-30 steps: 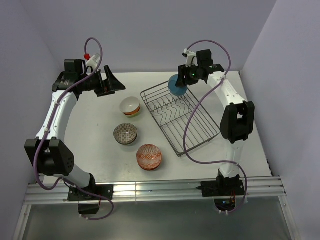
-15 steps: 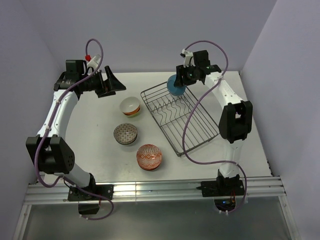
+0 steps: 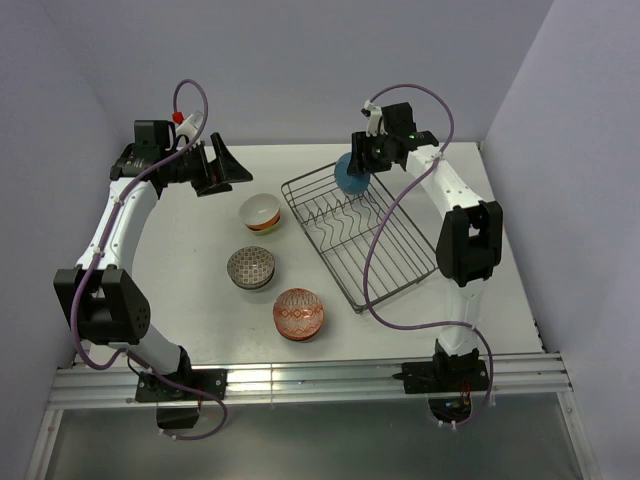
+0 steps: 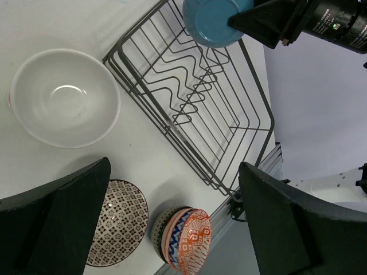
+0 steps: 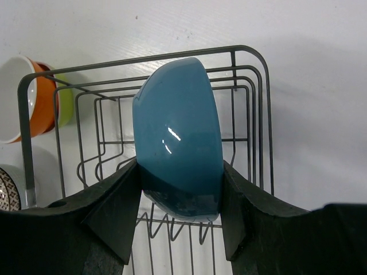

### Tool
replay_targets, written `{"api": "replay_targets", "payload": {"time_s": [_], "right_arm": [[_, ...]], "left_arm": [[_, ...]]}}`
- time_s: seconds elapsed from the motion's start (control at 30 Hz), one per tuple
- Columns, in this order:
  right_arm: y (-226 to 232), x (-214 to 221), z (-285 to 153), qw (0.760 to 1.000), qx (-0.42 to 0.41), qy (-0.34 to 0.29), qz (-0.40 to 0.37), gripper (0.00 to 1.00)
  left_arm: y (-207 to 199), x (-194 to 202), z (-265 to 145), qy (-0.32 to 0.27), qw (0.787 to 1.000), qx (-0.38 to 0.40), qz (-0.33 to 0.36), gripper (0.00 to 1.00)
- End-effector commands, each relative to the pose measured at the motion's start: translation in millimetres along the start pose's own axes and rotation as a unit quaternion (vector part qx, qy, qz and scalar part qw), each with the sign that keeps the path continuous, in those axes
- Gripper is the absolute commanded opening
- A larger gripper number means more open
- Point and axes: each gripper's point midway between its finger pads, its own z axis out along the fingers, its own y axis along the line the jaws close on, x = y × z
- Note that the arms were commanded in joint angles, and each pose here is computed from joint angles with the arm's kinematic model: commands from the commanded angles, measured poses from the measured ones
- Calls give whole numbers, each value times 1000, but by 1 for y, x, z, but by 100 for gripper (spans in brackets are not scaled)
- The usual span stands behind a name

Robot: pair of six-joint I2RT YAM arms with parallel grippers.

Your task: Load the bowls into the dish rack

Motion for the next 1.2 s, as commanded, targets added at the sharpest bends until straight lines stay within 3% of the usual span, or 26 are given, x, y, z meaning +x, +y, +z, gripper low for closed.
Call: {"api": "replay_targets", "payload": {"time_s": [0.0,0.4,0.8,1.17], "right_arm": [[-1,-5,7,1000,13,-12,8,0],[-14,11,23,999,43,11,21,3],[-16,26,36,998,48,34,25,27],[-15,41,50,998,33,53,29,27]], "left_arm": [[-4,-5,2,-6,1000,11,5,99],[5,-6,10,2,1000,4,-4,99],[12,-3,14,9,1000,-3,-8,99],[14,-1,14,11,1000,-6,-8,100]]}}
